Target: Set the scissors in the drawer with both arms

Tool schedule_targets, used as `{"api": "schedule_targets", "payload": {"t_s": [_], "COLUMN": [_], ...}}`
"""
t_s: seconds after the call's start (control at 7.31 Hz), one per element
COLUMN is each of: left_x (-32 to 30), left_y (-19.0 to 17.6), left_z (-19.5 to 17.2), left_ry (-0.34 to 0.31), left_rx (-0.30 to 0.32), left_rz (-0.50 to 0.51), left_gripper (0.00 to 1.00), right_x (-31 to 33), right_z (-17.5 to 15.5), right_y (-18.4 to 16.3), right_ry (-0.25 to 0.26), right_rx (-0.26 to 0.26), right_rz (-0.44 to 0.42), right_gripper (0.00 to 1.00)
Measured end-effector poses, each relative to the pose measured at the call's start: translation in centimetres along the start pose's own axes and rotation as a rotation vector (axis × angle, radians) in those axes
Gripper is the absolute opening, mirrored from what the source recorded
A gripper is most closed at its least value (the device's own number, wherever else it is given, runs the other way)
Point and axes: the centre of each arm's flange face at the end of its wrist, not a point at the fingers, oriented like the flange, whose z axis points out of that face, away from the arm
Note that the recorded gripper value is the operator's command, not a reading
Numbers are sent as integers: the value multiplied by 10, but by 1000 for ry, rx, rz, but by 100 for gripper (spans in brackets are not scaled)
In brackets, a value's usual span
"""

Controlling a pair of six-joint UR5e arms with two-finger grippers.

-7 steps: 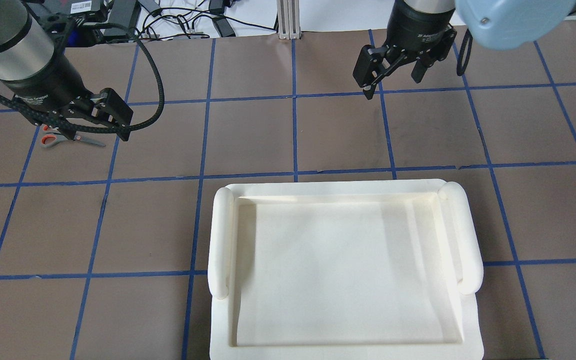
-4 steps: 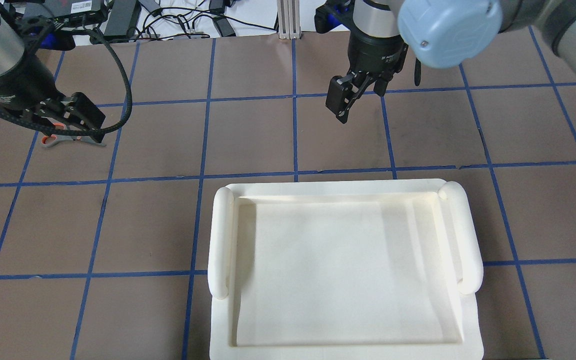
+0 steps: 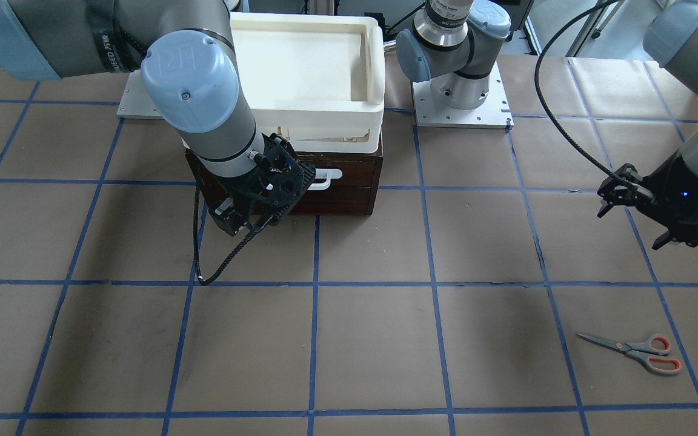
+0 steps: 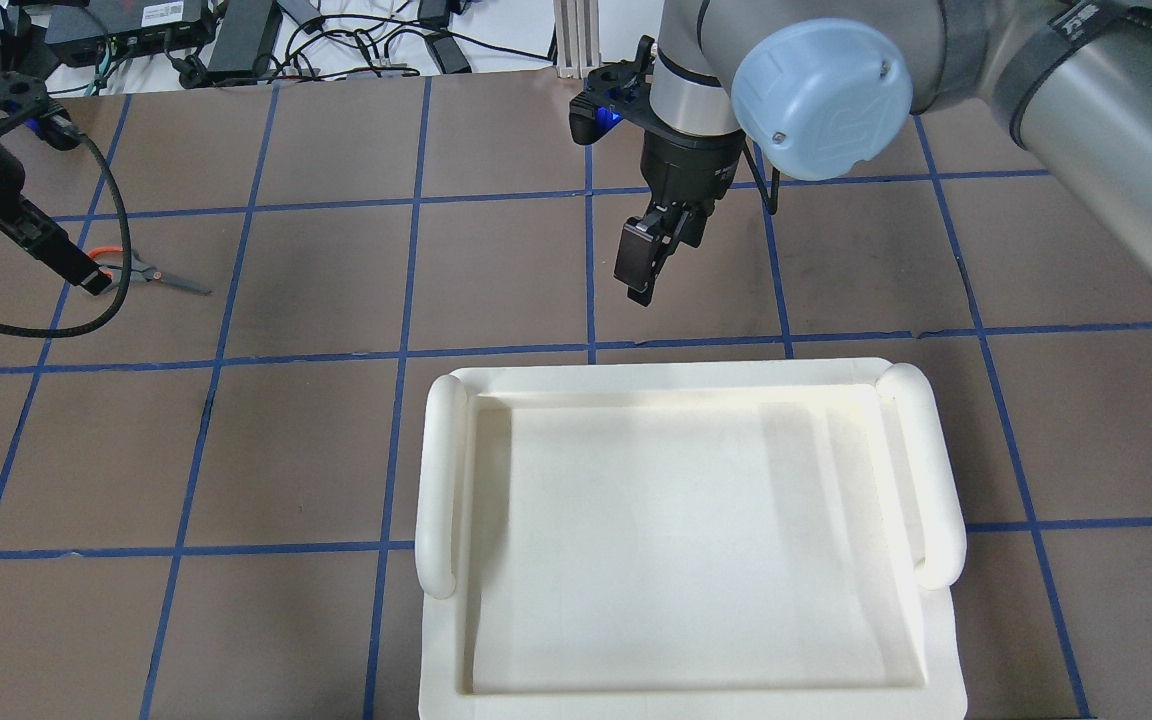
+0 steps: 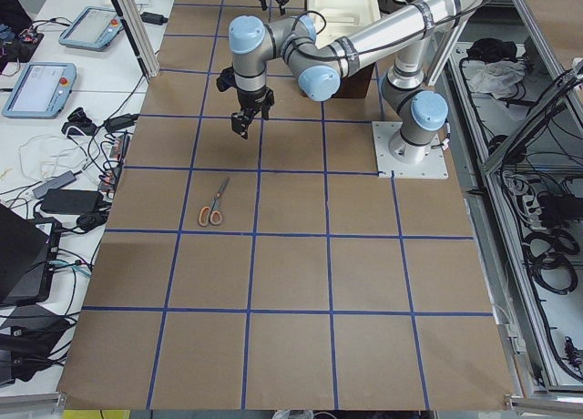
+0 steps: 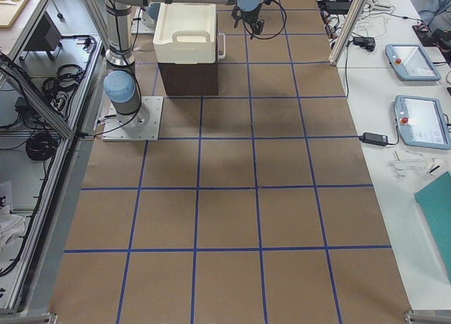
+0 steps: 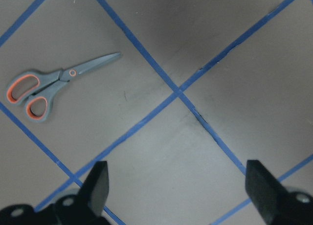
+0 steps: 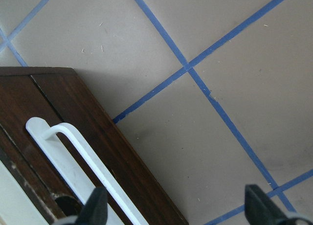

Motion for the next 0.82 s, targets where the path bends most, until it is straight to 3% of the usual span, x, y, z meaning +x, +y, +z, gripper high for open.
{"api": "schedule_targets", "payload": {"t_s": [0.27, 0.55, 0.82], "left_x": [-39, -74, -104], "left_y": [-1, 0, 7], "left_z": [45, 88, 124], "left_ry": [-35, -80, -79], "left_rx": [11, 12, 42], "left_rz": [201, 393, 551], "left_gripper": [100, 100, 100], "right_x": [-2, -6, -6], "right_z": [20, 49, 63], "right_y": [5, 11, 9], "right_ry": [-24, -74, -88], "right_rx": [-35, -71, -88], "right_rz": [-138, -341, -432], "right_gripper": [100, 100, 100]}}
